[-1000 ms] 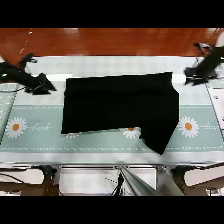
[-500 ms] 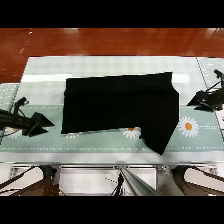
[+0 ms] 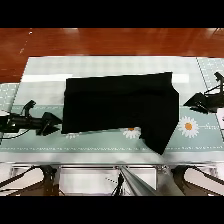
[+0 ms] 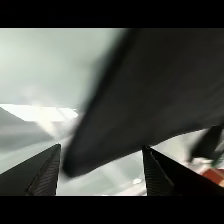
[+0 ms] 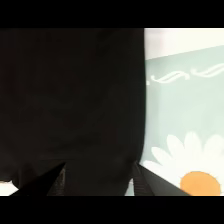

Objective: Fold the shirts.

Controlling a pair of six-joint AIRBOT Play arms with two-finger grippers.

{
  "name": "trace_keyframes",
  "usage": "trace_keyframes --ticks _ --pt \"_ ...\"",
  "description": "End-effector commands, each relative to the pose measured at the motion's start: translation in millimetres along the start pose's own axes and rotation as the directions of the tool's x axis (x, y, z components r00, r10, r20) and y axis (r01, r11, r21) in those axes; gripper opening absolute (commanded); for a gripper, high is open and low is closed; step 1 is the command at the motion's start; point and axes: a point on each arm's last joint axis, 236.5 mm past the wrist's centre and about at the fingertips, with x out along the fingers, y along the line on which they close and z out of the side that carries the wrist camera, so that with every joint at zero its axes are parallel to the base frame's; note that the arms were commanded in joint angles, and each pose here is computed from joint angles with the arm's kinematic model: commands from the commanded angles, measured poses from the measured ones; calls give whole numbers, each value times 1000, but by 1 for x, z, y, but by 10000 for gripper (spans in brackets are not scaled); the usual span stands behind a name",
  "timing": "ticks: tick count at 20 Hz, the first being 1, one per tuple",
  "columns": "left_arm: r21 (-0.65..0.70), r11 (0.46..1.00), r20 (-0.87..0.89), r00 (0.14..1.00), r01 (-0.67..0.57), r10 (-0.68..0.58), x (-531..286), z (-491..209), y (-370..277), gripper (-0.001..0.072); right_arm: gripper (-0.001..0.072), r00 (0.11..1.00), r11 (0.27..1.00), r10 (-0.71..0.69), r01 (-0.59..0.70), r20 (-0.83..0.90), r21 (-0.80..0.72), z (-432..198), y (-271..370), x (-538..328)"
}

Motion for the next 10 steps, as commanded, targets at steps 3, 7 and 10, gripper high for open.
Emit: trace_keyframes --ticks 3,7,10 --pt "-47 998 -56 997 40 -43 46 -2 -17 548 488 1000 1000 18 -18 5 1 0 4 0" --pt "-57 997 -90 995 44 -49 50 -8 -16 42 488 999 999 -35 34 -33 -15 -9 -9 0" --pt "-48 998 -102 993 51 -56 49 -10 -19 33 488 984 989 -139 144 -108 40 -34 -47 2"
